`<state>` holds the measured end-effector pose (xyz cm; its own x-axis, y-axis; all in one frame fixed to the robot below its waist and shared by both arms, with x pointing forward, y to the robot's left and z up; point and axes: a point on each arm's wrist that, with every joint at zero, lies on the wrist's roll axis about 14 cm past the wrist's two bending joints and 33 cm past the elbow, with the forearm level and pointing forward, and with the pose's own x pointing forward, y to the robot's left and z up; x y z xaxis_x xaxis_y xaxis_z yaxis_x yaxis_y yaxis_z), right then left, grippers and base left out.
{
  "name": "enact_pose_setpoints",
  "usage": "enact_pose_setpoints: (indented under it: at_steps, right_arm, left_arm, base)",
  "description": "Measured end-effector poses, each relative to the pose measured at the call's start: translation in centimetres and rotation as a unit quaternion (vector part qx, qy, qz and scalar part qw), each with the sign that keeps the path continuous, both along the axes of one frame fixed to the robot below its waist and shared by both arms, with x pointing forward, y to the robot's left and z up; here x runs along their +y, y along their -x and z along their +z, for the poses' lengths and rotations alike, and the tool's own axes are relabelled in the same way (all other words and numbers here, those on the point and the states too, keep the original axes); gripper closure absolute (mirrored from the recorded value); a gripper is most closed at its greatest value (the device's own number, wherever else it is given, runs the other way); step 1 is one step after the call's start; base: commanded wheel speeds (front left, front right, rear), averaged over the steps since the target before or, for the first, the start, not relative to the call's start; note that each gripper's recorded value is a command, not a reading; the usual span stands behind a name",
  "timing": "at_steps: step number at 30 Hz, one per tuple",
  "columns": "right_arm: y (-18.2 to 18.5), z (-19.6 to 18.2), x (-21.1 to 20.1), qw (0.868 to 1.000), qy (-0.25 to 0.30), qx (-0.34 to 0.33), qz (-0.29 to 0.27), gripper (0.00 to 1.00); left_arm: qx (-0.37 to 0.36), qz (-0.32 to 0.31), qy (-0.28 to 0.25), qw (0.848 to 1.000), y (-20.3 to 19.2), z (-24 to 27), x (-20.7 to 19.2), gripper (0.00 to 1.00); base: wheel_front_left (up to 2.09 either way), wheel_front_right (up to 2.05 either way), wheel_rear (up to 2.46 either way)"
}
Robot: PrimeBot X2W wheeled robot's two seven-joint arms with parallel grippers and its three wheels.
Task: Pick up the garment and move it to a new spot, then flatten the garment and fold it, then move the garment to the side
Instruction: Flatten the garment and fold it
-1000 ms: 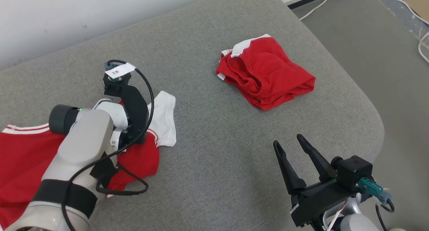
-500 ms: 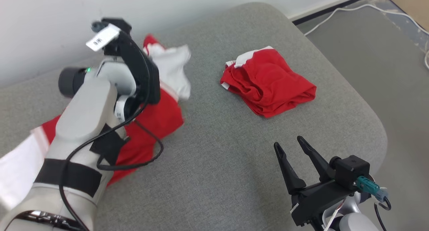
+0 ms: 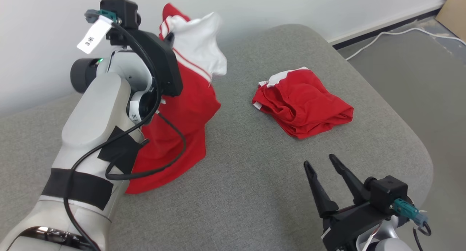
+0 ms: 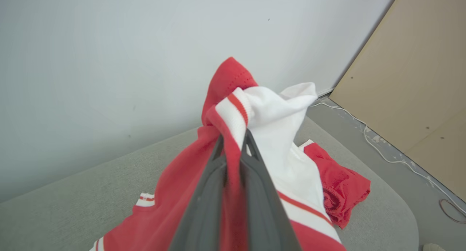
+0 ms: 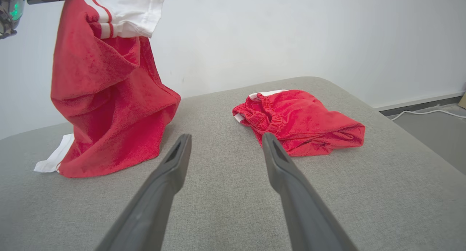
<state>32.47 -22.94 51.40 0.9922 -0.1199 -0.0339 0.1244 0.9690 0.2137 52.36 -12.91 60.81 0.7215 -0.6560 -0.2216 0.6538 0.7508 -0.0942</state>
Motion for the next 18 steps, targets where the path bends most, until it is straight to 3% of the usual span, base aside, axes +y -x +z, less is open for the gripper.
enact_pose_setpoints:
  at_steps: [6, 7, 8, 9, 10, 18]
  right_arm:
    - [-0.3, 0.2, 1.0, 1.000, -0.004, -0.003, 0.013, 0.00]
    - [-0.3, 0.1, 1.0, 1.000, -0.004, -0.002, 0.013, 0.00]
    - [-0.3, 0.1, 1.0, 1.000, -0.003, -0.001, 0.013, 0.00]
    - [-0.4, 0.2, 1.0, 1.000, -0.003, -0.002, 0.012, 0.00]
    - [-0.4, 0.1, 0.9, 1.000, -0.003, -0.001, 0.011, 0.00]
    - [-1.0, -1.3, 0.3, 1.000, 0.000, 0.025, 0.001, 0.00]
  left_arm:
    - [-0.012, 0.054, -0.030, 0.998, -1.7, -1.4, 2.3, 0.99]
    - [-0.017, 0.065, -0.035, 0.997, -2.4, -1.7, 3.1, 0.81]
    - [-0.022, 0.077, -0.039, 0.996, -3.1, -2.0, 4.1, 0.53]
    - [-0.027, 0.086, -0.042, 0.995, -3.7, -2.2, 4.8, 0.18]
    - [-0.030, 0.094, -0.045, 0.994, -4.3, -2.5, 5.5, 0.00]
    - [0.006, 0.102, -0.080, 0.992, -5.3, -8.2, 6.5, 0.00]
  base:
    - [0.00, 0.00, 0.00]
    - [0.00, 0.00, 0.00]
    - [0.00, 0.00, 0.00]
    - [0.00, 0.00, 0.00]
    - [0.00, 0.00, 0.00]
    - [0.00, 0.00, 0.00]
